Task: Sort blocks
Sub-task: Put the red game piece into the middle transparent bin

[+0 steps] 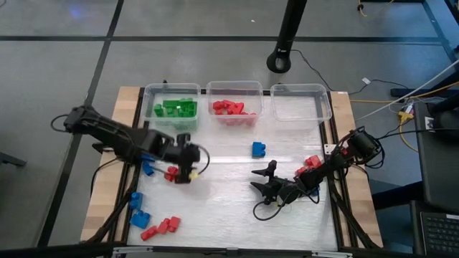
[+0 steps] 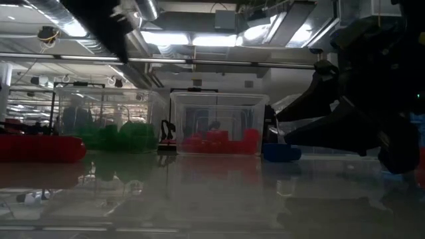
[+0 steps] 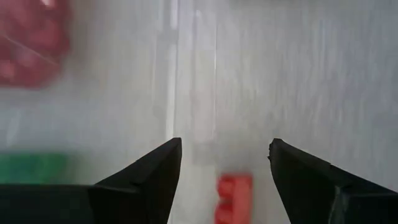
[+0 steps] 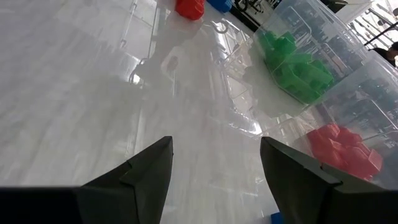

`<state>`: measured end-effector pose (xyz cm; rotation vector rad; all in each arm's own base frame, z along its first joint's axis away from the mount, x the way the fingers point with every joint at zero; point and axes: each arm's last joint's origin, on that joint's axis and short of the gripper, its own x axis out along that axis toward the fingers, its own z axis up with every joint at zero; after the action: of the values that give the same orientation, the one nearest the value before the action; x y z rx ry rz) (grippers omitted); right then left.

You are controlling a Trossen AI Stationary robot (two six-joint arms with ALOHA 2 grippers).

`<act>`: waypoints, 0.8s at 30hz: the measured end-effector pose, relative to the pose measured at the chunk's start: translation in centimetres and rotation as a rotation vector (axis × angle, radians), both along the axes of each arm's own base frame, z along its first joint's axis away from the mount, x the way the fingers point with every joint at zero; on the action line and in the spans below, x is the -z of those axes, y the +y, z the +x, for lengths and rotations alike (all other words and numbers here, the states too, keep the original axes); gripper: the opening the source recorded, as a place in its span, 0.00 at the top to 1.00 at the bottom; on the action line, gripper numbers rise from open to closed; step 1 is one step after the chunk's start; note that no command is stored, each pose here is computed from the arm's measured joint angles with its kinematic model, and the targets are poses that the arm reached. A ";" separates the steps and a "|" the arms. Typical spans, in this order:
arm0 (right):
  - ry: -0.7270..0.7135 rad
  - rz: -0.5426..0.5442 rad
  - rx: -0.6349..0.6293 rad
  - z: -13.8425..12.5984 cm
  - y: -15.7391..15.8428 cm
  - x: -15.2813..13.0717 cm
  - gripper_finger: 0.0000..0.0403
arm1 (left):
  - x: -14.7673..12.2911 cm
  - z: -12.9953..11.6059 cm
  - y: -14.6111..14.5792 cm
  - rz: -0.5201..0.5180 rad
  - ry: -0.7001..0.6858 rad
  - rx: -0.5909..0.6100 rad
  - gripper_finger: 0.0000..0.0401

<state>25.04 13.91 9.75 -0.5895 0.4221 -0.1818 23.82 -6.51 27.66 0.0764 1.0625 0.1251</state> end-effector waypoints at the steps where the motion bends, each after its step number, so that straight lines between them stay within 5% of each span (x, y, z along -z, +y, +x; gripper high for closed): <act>1: 0.000 0.000 0.000 0.0 0.0 0.0 0.40 | 0.7 -0.3 -0.4 0.001 0.025 0.003 0.43; 12: -0.004 0.002 0.002 0.0 0.0 0.0 0.40 | 6.3 -2.5 -0.9 -0.047 0.175 -0.053 0.44; 24: -0.005 -0.001 0.008 0.0 0.0 0.0 0.40 | 10.0 -3.1 0.0 -0.112 0.177 -0.074 0.44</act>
<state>25.06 13.87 9.79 -0.5889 0.4197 -0.1907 20.68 -6.48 17.65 -0.0541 1.2478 0.1271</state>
